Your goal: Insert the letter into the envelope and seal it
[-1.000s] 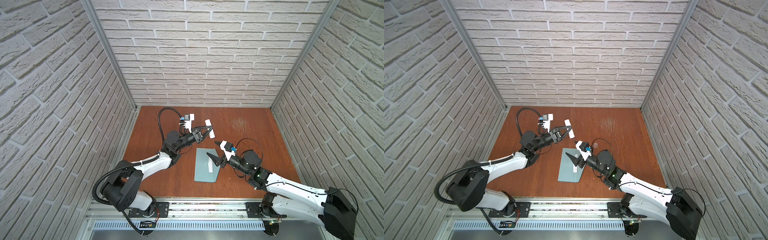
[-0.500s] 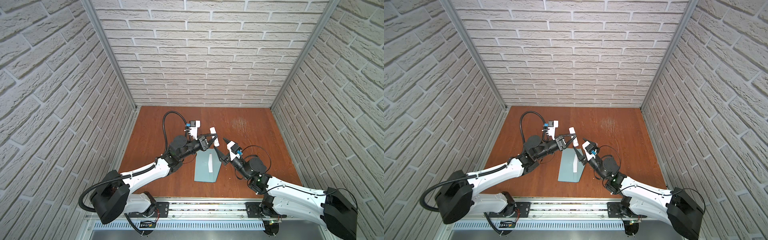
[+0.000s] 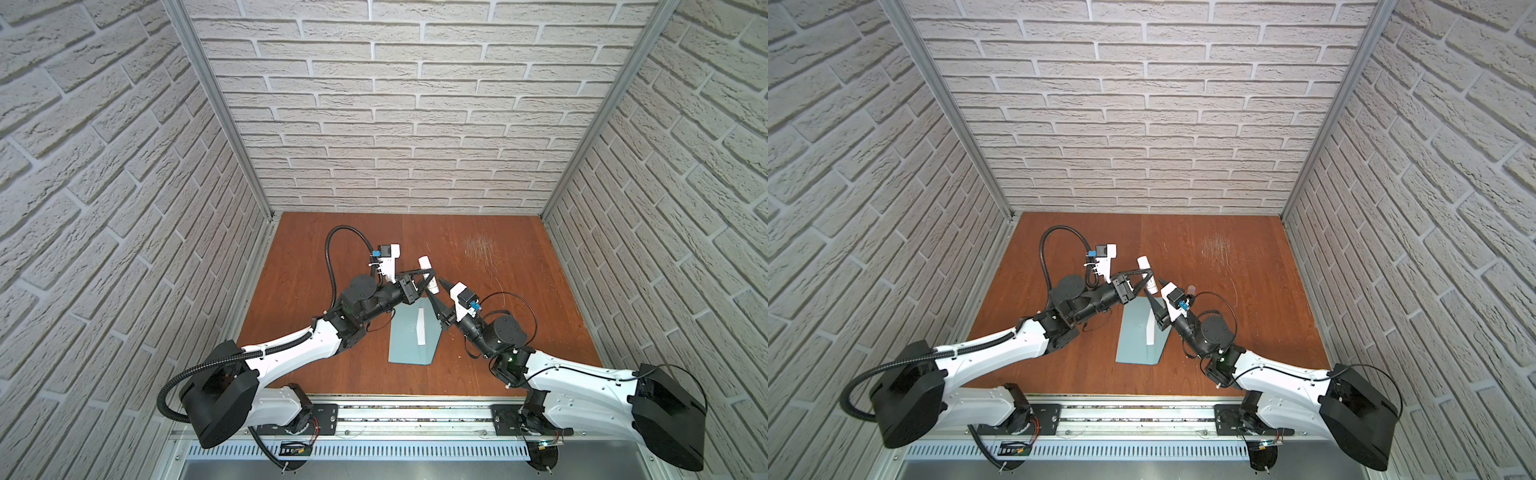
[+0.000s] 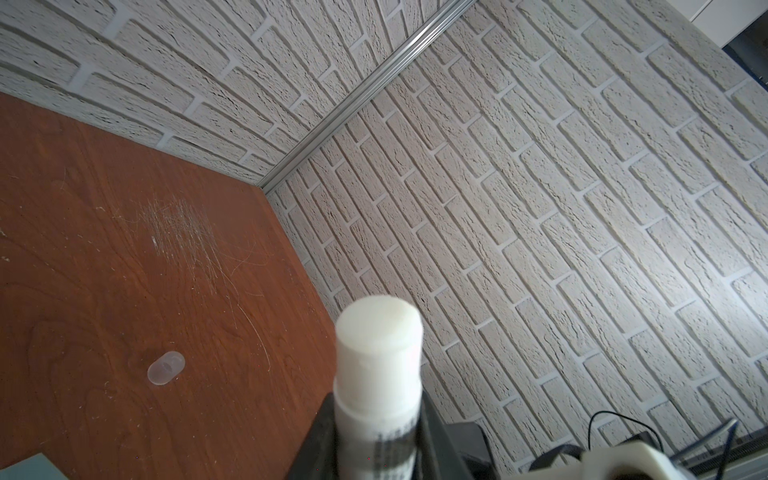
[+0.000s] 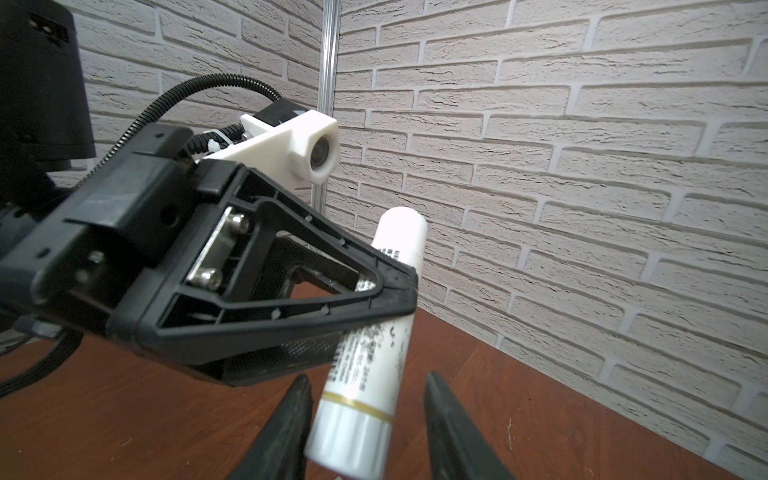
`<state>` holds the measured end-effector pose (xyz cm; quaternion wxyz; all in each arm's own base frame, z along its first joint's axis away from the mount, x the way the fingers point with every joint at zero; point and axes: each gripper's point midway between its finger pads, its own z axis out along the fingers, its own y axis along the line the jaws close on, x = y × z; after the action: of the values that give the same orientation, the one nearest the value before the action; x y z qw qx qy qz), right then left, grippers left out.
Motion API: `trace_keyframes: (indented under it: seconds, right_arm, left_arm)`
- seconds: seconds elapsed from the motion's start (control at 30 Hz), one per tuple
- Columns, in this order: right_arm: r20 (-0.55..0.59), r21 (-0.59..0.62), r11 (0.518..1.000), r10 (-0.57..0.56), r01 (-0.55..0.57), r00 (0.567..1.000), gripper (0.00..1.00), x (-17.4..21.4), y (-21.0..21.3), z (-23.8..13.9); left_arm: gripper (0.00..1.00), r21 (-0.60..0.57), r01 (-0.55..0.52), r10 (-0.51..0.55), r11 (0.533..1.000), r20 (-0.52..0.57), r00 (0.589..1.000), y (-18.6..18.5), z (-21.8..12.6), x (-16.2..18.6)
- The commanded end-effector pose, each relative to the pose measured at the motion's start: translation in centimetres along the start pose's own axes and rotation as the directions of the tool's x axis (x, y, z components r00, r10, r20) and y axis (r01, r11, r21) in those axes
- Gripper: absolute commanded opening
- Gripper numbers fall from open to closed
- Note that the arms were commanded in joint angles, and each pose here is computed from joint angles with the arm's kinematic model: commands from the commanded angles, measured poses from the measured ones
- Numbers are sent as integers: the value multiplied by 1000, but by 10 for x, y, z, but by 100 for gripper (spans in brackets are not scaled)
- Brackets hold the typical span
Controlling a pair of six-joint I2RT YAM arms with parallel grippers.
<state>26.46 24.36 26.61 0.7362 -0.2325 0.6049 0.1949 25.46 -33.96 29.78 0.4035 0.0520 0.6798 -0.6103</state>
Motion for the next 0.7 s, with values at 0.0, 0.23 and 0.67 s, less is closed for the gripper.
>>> trace_keyframes:
  seconds: [0.0,0.23,0.67]
  right_arm:
    - [101,58,998,23,-29,995,41,-26,-10,3]
    - [149,106,994,21,-37,989,31,-28,-17,6]
    - [190,89,995,28,-46,981,21,-40,-14,8]
  left_arm:
    - [0,71,-21,19,997,38,999,-19,-3,-8]
    - [0,78,3,-6,997,31,999,-15,0,-4]
    - [0,54,18,-19,998,13,1000,-4,2,5]
